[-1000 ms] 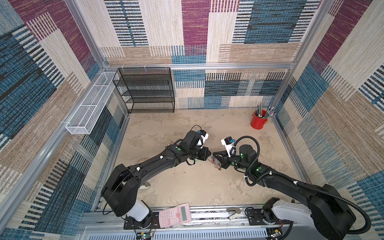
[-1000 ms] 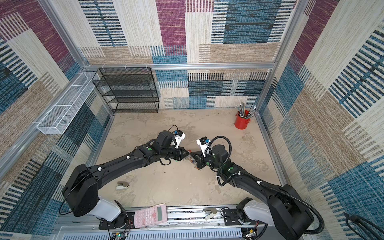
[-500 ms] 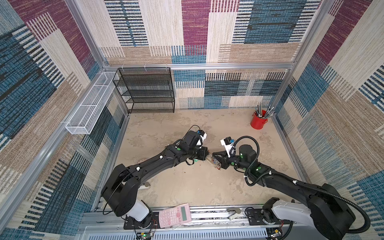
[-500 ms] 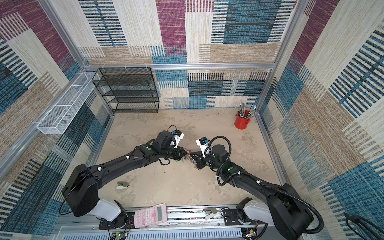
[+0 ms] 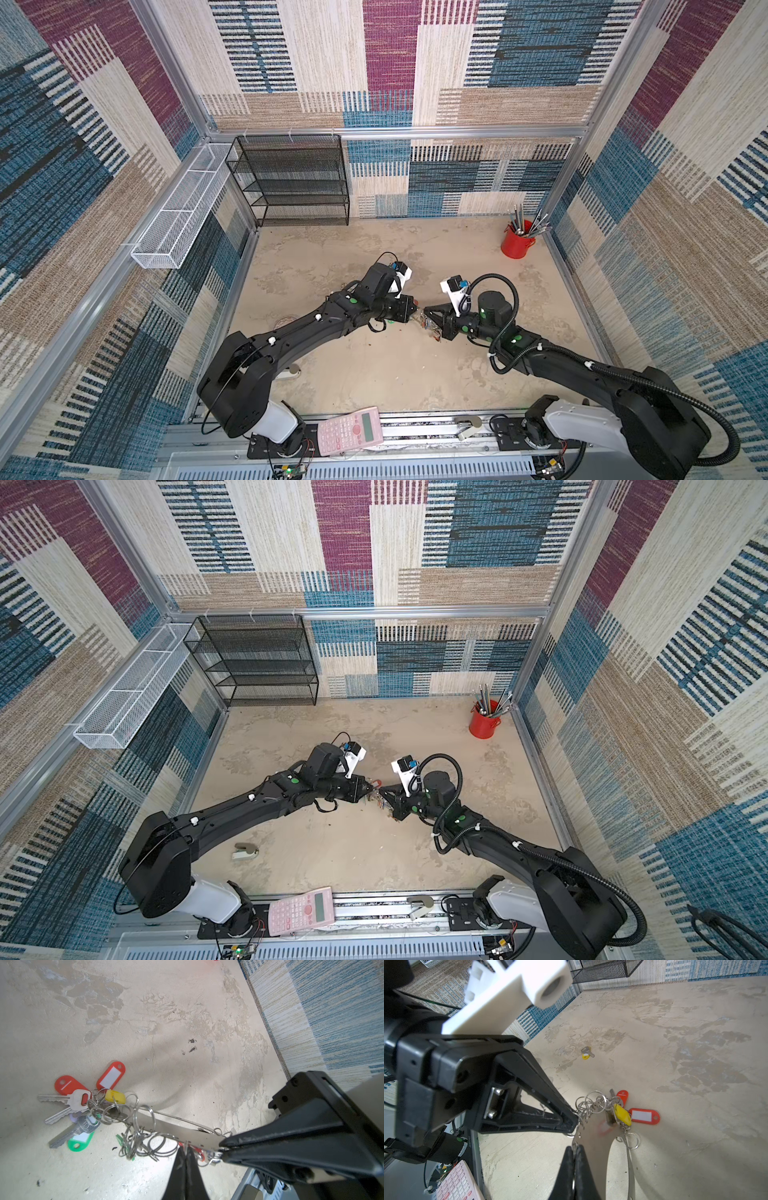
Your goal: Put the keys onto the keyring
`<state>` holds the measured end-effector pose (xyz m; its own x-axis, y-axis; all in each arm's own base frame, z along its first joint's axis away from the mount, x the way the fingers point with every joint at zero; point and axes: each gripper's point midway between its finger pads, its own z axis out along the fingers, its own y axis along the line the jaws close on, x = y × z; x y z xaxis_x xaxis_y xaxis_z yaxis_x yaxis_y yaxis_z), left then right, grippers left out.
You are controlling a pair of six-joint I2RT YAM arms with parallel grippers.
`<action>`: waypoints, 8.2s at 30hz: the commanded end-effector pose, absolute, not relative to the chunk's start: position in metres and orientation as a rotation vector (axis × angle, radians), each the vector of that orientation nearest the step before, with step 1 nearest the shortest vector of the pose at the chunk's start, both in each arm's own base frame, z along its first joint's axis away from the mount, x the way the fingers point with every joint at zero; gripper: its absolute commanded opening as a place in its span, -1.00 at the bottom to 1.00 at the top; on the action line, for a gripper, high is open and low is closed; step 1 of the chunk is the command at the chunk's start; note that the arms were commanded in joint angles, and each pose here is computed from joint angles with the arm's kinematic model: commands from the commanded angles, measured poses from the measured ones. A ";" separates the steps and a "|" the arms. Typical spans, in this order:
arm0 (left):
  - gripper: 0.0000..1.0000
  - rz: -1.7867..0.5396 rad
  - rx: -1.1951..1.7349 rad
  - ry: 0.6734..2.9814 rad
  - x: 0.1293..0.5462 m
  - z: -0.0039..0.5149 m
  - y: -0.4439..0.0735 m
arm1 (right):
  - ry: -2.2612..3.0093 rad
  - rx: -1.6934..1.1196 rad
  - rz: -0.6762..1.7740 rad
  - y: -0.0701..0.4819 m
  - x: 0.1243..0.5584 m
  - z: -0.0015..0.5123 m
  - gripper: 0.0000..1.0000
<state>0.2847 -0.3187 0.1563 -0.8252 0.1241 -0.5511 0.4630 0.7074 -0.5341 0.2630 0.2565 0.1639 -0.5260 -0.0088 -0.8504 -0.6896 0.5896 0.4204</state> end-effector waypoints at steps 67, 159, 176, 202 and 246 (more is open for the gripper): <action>-0.23 -1.415 0.312 2.347 0.280 0.164 -0.315 | 1.921 -0.515 1.017 0.252 0.257 0.161 -1.00; -1.00 -1.412 0.341 2.213 0.282 0.177 -0.328 | 1.883 -0.537 1.085 0.257 0.249 0.165 -1.00; -1.00 -1.310 0.341 2.207 0.279 0.176 -0.321 | 1.902 -0.523 1.075 0.258 0.255 0.163 -1.00; -1.00 -1.104 0.416 2.260 0.276 0.175 -0.312 | 1.926 -0.526 1.085 0.263 0.258 0.161 -1.00; -1.00 -1.083 0.262 2.092 0.280 0.181 -0.323 | 1.924 -0.541 1.119 0.265 0.253 0.160 -1.00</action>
<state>0.2754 -0.3165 0.1646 -0.7225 -0.0977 -0.6845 0.4672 0.6608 -0.5874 0.2563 0.2635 0.1611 -0.5584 0.0446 -0.8284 -0.6935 0.5229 0.4956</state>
